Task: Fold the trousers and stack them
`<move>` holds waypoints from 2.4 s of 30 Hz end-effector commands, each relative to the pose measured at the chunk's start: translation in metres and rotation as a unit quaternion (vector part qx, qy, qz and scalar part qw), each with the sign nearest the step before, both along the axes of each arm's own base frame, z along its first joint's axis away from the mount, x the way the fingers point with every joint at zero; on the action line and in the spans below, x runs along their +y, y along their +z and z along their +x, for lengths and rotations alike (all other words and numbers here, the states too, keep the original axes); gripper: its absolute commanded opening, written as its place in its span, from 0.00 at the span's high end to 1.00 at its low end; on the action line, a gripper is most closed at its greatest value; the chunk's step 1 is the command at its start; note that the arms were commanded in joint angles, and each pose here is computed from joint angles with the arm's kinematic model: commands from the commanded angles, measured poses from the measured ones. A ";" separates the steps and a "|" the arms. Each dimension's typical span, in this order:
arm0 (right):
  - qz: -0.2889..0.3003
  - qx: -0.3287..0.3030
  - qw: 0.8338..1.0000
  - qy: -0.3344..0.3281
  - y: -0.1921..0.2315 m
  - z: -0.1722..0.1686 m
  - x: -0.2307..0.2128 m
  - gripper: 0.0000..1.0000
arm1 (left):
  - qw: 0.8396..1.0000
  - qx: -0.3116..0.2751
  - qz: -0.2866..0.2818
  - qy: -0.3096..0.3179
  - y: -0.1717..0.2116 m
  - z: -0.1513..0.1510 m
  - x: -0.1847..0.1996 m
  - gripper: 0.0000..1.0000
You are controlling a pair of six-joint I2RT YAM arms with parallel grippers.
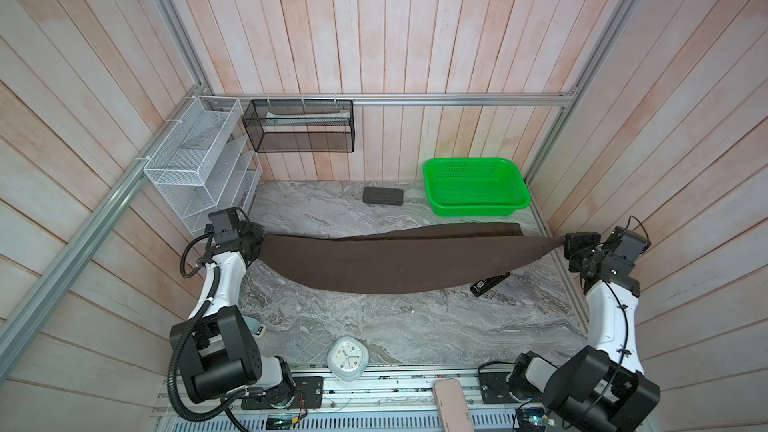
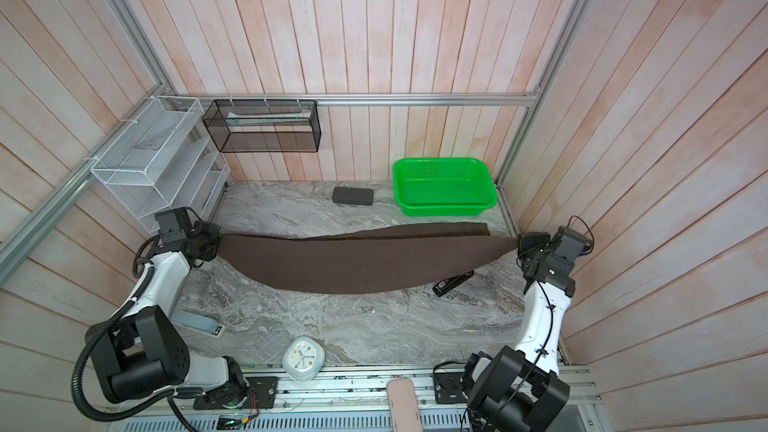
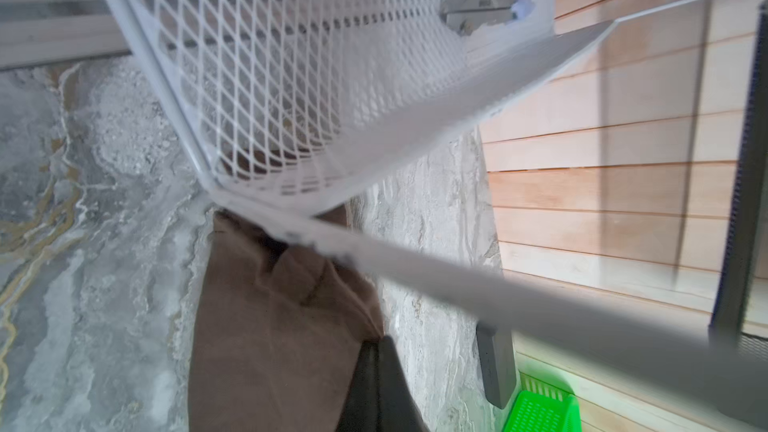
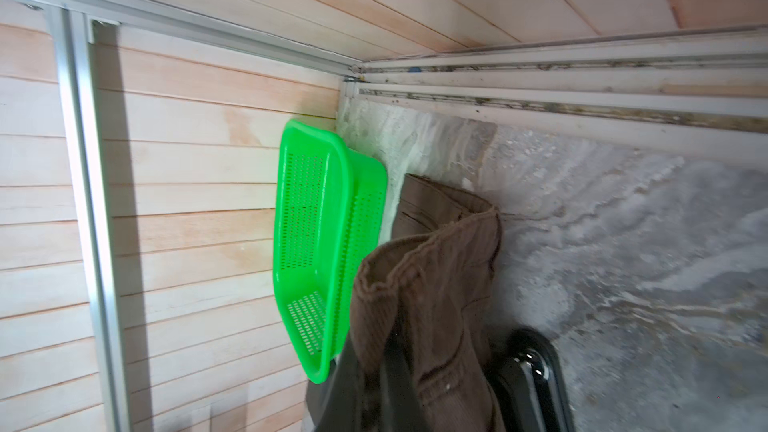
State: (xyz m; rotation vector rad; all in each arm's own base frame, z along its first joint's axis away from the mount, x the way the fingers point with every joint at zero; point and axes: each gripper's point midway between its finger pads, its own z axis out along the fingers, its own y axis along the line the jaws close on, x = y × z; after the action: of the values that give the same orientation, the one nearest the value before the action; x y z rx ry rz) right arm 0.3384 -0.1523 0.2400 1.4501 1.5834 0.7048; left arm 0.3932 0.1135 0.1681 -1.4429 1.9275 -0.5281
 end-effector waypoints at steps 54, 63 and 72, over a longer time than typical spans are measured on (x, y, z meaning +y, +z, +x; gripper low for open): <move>0.012 -0.152 0.985 0.077 0.118 0.073 0.008 1.00 | 0.947 -0.246 0.163 -0.128 0.290 0.104 -0.034 1.00; 0.025 -0.163 0.984 0.070 0.085 0.032 0.011 1.00 | 0.951 -0.244 0.150 -0.115 0.250 0.041 -0.028 1.00; 0.007 -0.109 0.994 0.026 0.035 -0.033 0.015 1.00 | 0.951 -0.232 0.147 -0.141 0.193 -0.043 -0.058 1.00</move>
State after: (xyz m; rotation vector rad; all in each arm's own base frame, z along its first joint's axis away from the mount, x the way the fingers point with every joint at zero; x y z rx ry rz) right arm 0.3153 -0.1406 0.2647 1.3592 1.4520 0.9316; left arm 0.3627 0.0565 0.3376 -0.8569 1.8095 -0.6362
